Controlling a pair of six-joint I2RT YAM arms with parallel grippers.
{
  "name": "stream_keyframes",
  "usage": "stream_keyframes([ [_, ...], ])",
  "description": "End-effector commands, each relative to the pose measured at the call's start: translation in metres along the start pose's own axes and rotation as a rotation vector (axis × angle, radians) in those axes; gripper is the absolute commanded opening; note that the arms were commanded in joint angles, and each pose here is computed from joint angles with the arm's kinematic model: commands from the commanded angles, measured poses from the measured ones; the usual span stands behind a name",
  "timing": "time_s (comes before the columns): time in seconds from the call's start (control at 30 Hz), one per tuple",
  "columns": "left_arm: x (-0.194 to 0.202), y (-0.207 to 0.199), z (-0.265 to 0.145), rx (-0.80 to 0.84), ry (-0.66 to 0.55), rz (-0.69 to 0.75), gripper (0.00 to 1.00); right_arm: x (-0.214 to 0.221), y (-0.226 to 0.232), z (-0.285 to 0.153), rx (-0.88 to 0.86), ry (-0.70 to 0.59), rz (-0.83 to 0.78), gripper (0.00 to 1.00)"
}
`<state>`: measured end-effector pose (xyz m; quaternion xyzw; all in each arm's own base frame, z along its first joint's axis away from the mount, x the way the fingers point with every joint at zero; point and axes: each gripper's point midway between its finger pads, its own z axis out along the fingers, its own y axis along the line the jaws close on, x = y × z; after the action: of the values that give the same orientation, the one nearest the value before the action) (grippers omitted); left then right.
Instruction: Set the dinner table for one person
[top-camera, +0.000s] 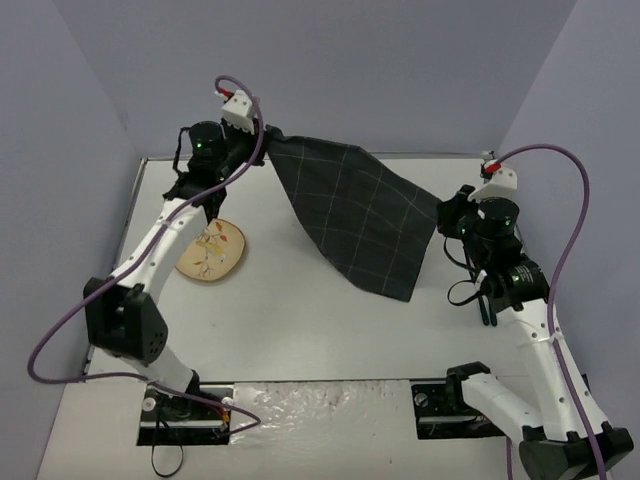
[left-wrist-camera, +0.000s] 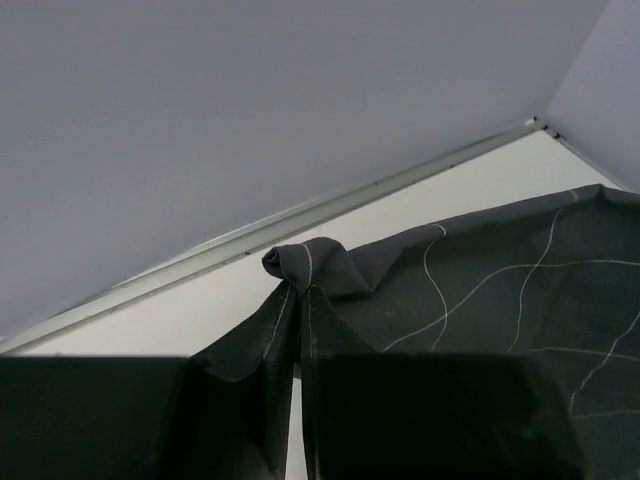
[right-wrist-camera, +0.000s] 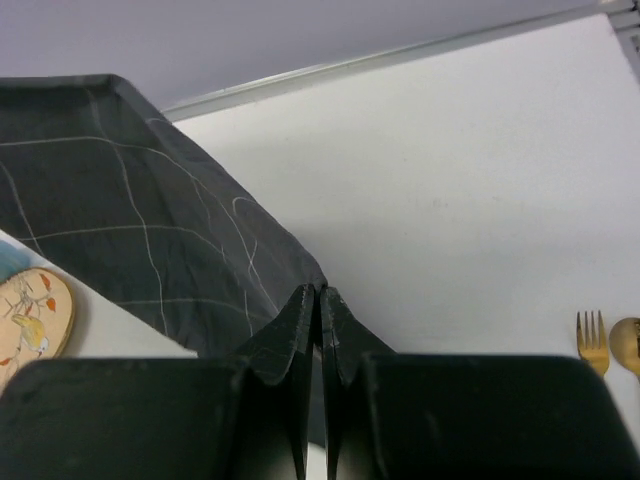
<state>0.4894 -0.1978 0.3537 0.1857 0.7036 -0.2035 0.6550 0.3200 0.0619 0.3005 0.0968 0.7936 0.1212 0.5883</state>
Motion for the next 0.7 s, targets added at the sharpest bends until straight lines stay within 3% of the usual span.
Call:
stream_keyframes([
  [0.0,-0.086,0.008,-0.072,-0.157,-0.239,0.035,0.0,-0.045,0.002,-0.037,-0.008,-0.143,-0.019,0.0],
  [0.23,-0.127,-0.002,-0.164,-0.242,-0.343,0.07,0.0,-0.067,0.031,-0.086,-0.191,-0.237,-0.04,0.0],
  [0.37,-0.134,-0.006,-0.187,-0.257,-0.325,0.072,0.0,-0.082,0.043,-0.111,-0.264,-0.279,-0.027,0.0],
  [0.5,-0.134,-0.006,-0.182,-0.249,-0.297,0.078,0.0,-0.08,0.056,-0.116,-0.334,-0.255,-0.007,0.0],
  [0.67,-0.093,0.008,-0.12,-0.23,-0.162,0.065,0.0,-0.052,0.046,-0.079,-0.254,-0.141,0.104,0.0],
])
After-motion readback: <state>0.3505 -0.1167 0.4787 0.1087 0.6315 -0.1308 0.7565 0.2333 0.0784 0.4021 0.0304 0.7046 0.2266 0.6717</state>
